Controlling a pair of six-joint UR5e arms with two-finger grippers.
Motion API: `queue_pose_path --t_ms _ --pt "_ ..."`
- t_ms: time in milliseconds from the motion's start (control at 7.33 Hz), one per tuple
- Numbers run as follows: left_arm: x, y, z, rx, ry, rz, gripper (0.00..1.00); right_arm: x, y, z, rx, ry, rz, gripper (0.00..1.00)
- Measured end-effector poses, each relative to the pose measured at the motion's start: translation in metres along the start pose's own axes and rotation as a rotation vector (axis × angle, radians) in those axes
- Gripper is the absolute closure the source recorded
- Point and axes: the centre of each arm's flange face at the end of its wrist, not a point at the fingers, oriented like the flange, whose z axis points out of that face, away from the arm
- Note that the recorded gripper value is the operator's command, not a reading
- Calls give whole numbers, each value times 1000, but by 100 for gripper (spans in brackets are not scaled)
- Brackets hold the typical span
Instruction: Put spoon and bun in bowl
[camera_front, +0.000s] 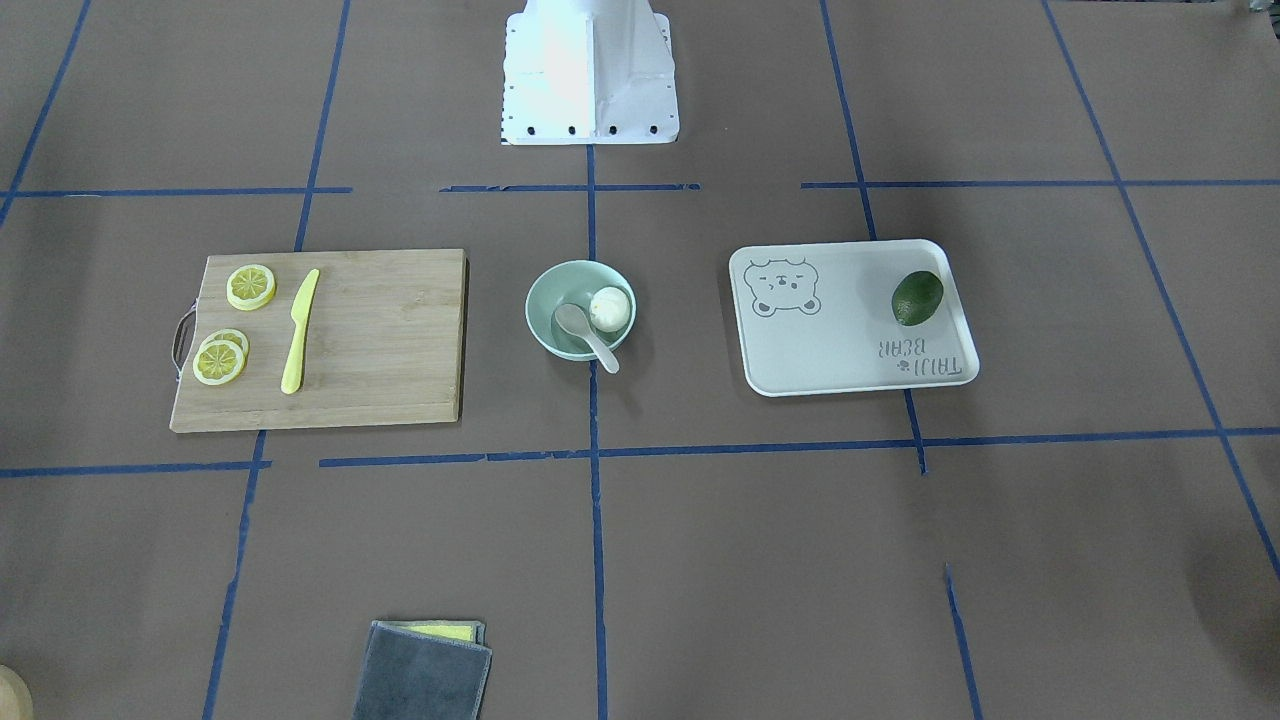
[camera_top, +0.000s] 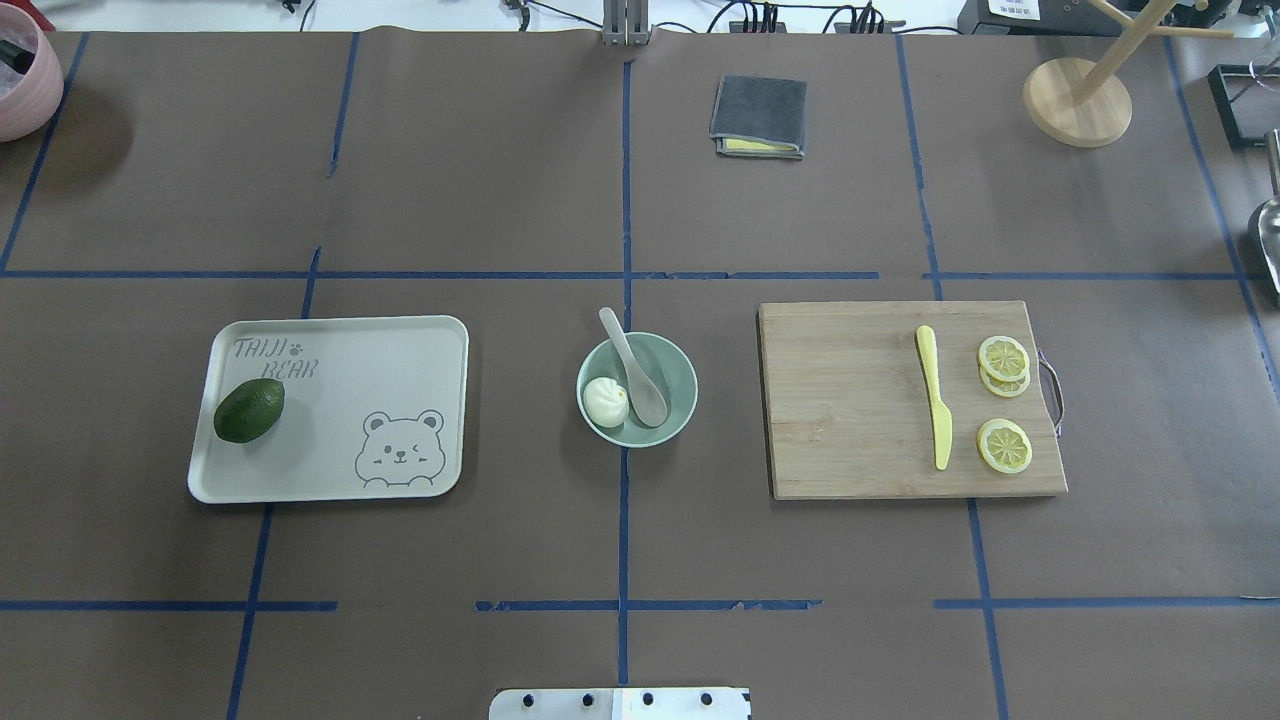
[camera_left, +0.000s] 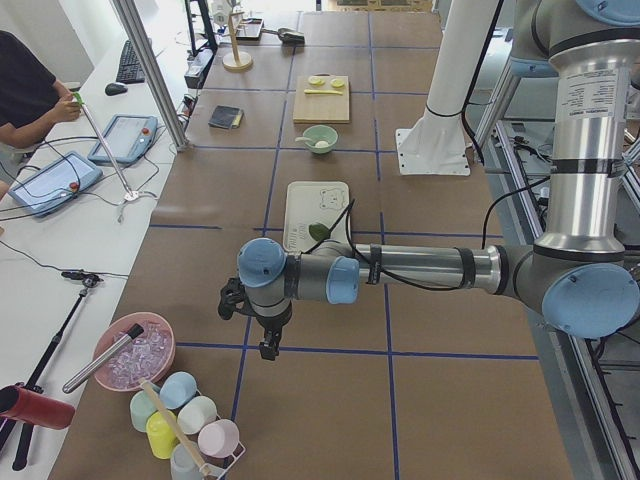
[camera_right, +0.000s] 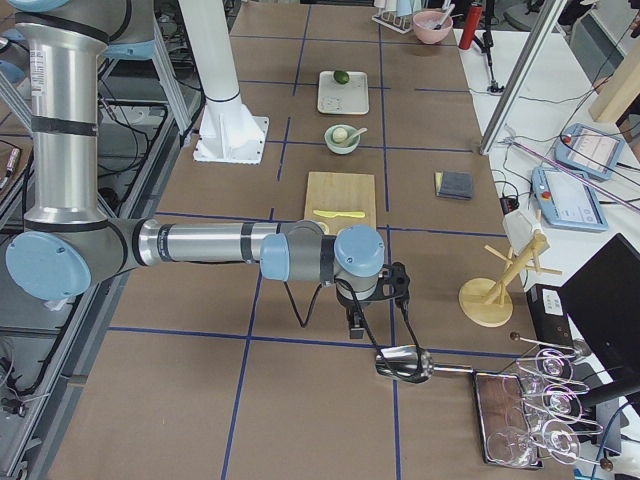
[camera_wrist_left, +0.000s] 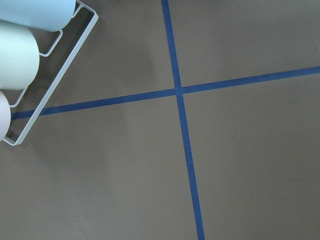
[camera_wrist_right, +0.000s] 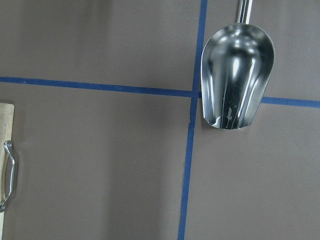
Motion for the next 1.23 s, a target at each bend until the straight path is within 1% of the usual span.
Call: queue_pose_path --t_ms 273,682,1227 --pt "0 1 -4 6 21 -14 0 15 5 8 -14 -16 20 0" --pt "-3 2 -13 23 27 -27 0 22 4 11 -22 7 35 0" --pt "-3 1 -15 27 27 -27 0 18 -2 7 -14 12 30 0"
